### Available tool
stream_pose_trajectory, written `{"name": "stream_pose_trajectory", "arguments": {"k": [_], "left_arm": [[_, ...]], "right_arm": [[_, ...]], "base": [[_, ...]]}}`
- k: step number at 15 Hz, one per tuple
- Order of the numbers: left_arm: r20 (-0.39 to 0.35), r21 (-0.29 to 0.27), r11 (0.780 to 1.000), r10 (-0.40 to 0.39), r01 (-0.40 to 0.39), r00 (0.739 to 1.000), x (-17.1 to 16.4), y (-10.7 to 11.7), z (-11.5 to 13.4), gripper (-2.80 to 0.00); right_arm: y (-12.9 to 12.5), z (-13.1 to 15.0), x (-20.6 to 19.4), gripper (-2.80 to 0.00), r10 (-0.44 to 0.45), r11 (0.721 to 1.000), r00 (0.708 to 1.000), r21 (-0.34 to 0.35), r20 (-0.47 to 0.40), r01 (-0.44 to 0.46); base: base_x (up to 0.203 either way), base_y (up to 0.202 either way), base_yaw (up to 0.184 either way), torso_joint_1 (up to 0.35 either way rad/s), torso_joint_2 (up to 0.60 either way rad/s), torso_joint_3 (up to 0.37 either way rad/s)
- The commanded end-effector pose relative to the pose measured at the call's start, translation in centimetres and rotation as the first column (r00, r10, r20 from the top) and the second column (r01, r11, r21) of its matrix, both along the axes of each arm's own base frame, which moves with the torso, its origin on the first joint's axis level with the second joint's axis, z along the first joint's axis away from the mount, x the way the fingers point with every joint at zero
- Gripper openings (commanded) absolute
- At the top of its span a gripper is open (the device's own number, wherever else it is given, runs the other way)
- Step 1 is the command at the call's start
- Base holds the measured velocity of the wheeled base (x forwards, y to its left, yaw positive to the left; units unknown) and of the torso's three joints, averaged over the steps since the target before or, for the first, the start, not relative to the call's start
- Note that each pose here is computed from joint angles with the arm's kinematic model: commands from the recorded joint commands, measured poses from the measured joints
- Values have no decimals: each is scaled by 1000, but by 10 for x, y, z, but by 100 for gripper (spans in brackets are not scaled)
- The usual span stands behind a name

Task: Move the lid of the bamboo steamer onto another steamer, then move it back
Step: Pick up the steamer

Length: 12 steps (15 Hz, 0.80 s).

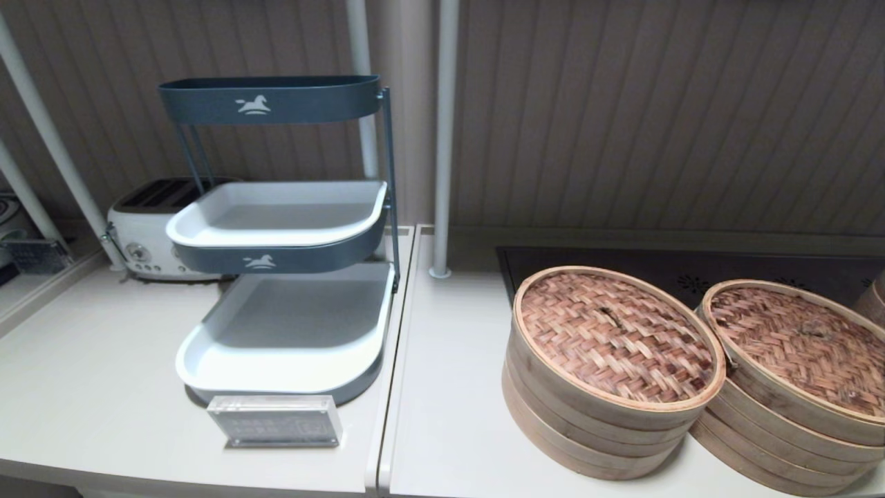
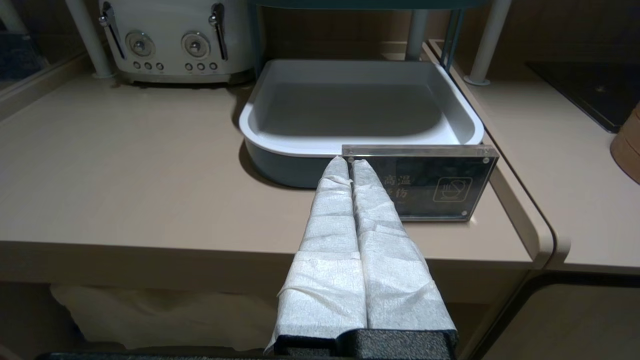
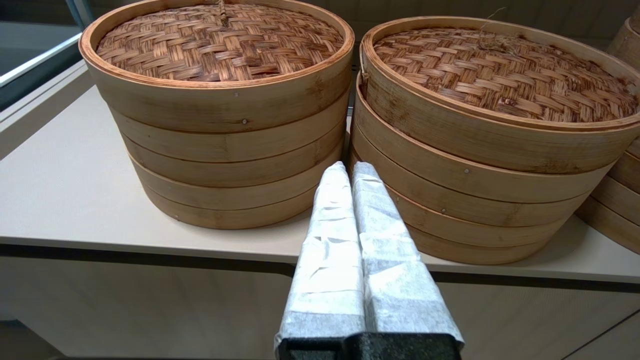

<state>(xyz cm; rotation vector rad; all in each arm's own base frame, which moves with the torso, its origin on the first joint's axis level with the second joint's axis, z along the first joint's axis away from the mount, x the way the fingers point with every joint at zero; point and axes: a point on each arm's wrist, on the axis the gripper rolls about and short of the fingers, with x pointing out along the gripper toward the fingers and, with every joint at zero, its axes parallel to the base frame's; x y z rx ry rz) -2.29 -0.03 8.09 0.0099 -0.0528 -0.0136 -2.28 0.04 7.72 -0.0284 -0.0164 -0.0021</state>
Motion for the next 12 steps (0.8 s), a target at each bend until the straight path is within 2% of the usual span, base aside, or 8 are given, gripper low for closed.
{"name": "stream_pose_trajectory", "arguments": {"k": [1, 6, 9, 11, 12], "left_arm": [[-25, 1, 1000, 0, 0, 1000, 2, 0, -8, -280], [-25, 0, 1000, -1, 1, 1000, 2, 0, -8, -280], [-25, 1, 1000, -1, 1, 1000, 2, 0, -8, -280], [-24, 0, 1000, 0, 0, 1000, 2, 0, -8, -280], [-24, 0, 1000, -1, 1, 1000, 2, 0, -8, -280]], "right_arm": [[0, -4, 1, -280, -1, 1000, 1000, -4, -15, 1], [0, -2, 0, -280, -4, 1000, 1000, -8, -16, 4], [0, -2, -2, -280, -6, 1000, 998, -20, -68, 4], [0, 13, -7, -280, -2, 1000, 999, -23, -34, 1], [0, 31, -15, -280, 0, 1000, 1000, -24, -3, 0]], "base": [[0, 0, 0, 0, 0, 0], [0, 0, 0, 0, 0, 0], [0, 0, 0, 0, 0, 0], [0, 0, 0, 0, 0, 0], [0, 0, 0, 0, 0, 0]]}}
